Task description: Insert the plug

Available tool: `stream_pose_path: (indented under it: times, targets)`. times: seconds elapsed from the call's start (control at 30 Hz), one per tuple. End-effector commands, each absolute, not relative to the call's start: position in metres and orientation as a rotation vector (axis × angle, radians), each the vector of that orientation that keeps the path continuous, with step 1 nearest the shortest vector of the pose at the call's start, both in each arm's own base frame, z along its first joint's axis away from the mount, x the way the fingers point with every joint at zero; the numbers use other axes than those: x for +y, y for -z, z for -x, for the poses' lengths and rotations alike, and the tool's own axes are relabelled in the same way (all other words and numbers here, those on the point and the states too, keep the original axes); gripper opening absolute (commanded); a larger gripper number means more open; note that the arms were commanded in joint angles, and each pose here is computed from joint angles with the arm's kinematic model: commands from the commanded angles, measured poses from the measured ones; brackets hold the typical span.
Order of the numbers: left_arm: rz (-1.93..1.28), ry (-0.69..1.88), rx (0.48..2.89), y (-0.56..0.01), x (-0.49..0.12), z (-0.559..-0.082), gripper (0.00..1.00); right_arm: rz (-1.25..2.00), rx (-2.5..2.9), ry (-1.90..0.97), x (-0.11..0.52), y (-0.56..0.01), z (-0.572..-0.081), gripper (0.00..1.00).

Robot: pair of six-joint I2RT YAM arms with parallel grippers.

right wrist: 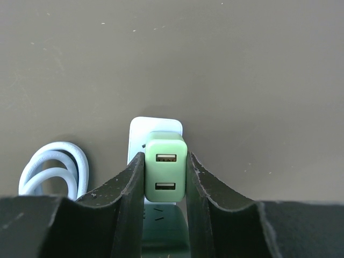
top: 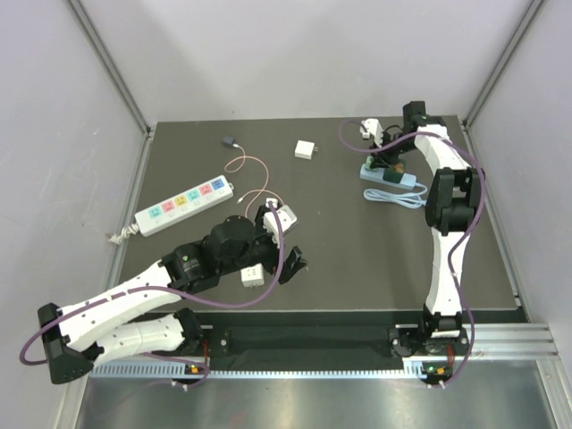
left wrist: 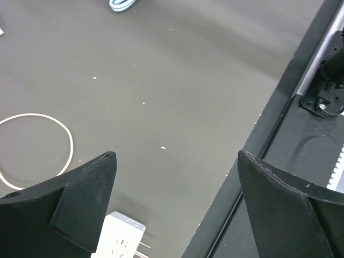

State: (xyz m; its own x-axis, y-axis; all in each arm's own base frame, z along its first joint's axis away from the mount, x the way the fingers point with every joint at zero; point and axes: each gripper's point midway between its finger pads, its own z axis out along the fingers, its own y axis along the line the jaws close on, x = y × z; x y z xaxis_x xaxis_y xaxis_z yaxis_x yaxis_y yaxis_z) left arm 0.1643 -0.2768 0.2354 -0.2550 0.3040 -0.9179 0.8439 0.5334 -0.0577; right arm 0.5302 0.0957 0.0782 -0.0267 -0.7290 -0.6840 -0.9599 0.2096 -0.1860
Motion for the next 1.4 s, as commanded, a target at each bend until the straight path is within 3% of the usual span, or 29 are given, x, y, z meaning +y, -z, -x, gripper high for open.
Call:
stream_pose_path:
  times: [0.0,0.43,0.57,0.73,1.03,1.37]
  targets:
    - [-0.923,0.679,1.764,-0.246,-0.276,-0.171,0.98,1.708,1.943,-0.405,0.072,-0.018,-0.518,0.0]
    - [-0.912,0.678,1.751,-0.251,-0.275,-0.172,0.98,1.771,1.981,-0.414,0.065,-0.002,-0.504,0.03]
    - [-0.916,0.683,1.752,-0.25,-0.275,-0.17,0.98,1.712,1.927,-0.396,0.073,-0.017,-0.513,0.37]
    - [-0.918,0.691,1.755,-0.25,-0.275,-0.169,0.98,1.643,1.832,-0.338,0.083,-0.054,-0.526,0.52]
    - [-0.913,0.693,1.75,-0.251,-0.274,-0.169,0.98,1.571,1.767,-0.24,0.084,-0.089,-0.549,0.61]
    - [-0.916,0.695,1.748,-0.252,-0.274,-0.168,0.98,1.512,1.72,-0.28,0.095,-0.117,-0.551,0.63]
